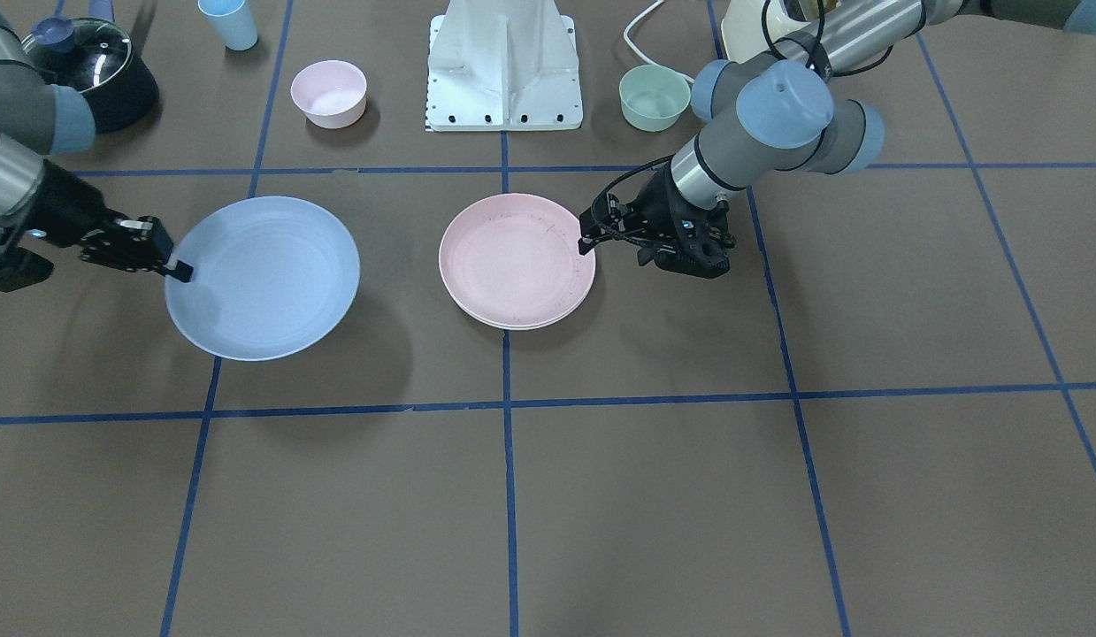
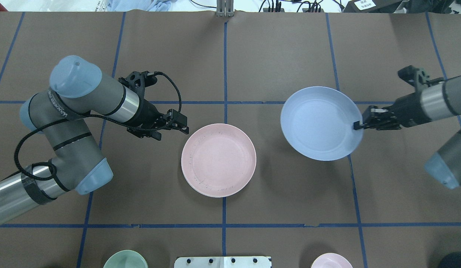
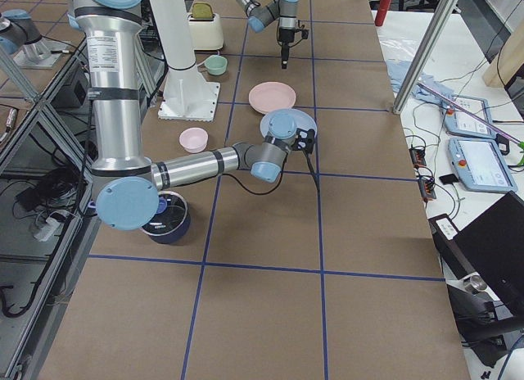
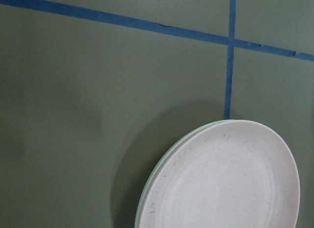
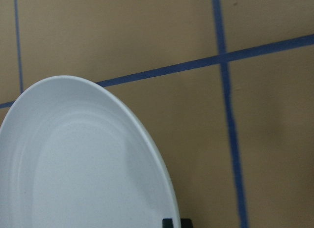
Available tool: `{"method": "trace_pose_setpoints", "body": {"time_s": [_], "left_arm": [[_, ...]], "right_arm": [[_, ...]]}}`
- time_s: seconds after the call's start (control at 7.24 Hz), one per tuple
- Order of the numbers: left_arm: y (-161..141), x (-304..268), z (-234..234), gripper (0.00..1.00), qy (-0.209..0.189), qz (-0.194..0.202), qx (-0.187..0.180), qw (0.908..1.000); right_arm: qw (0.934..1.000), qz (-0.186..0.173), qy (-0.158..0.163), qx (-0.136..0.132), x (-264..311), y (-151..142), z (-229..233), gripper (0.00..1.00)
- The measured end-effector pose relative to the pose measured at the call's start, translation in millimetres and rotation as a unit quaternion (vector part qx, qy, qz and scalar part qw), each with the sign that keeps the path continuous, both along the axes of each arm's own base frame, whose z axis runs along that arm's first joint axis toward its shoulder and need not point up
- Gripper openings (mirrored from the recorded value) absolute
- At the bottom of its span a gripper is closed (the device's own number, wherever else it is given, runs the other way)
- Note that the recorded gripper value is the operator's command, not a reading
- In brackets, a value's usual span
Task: Stack three plates with pink and blue
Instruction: 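Slide the light blue plate with the right gripper onto the pink plate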
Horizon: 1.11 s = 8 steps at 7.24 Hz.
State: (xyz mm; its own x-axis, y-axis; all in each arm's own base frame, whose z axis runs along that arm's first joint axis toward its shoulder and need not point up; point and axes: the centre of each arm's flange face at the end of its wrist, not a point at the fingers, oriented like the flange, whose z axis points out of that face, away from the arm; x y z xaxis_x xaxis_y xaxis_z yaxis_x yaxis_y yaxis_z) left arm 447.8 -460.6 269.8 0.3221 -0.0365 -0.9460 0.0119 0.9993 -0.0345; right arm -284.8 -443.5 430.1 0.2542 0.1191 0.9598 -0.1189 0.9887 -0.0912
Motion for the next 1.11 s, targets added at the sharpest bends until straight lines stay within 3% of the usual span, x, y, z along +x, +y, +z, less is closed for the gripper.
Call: {"method": "trace_pose_setpoints", "body": {"time_s": [0.28, 0.55, 0.83, 1.11], "left_arm": [[-25.0, -31.4, 7.6, 0.99, -0.001, -0.017, -0.002, 0.9998], [-53.1, -85.4, 24.4, 0.99, 0.004, -0.013, 0.005, 0.9999], [-67.5, -117.6, 27.9, 0.99, 0.011, -0.011, 0.003, 0.9999], [-69.3, -122.3, 28.1, 0.99, 0.013, -0.011, 0.002, 0.9999]], "right_arm": [[0.9985, 0.016, -0.035, -0.039, -108.5, 29.2, -81.3, 0.0], [0.9979, 0.02, -0.026, -0.055, -186.9, 62.7, -133.6, 0.0], [0.9983, 0.016, -0.014, -0.054, -223.4, 92.3, -141.7, 0.0], [0.9984, 0.017, -0.003, -0.055, -229.7, 96.9, -137.0, 0.0]]}}
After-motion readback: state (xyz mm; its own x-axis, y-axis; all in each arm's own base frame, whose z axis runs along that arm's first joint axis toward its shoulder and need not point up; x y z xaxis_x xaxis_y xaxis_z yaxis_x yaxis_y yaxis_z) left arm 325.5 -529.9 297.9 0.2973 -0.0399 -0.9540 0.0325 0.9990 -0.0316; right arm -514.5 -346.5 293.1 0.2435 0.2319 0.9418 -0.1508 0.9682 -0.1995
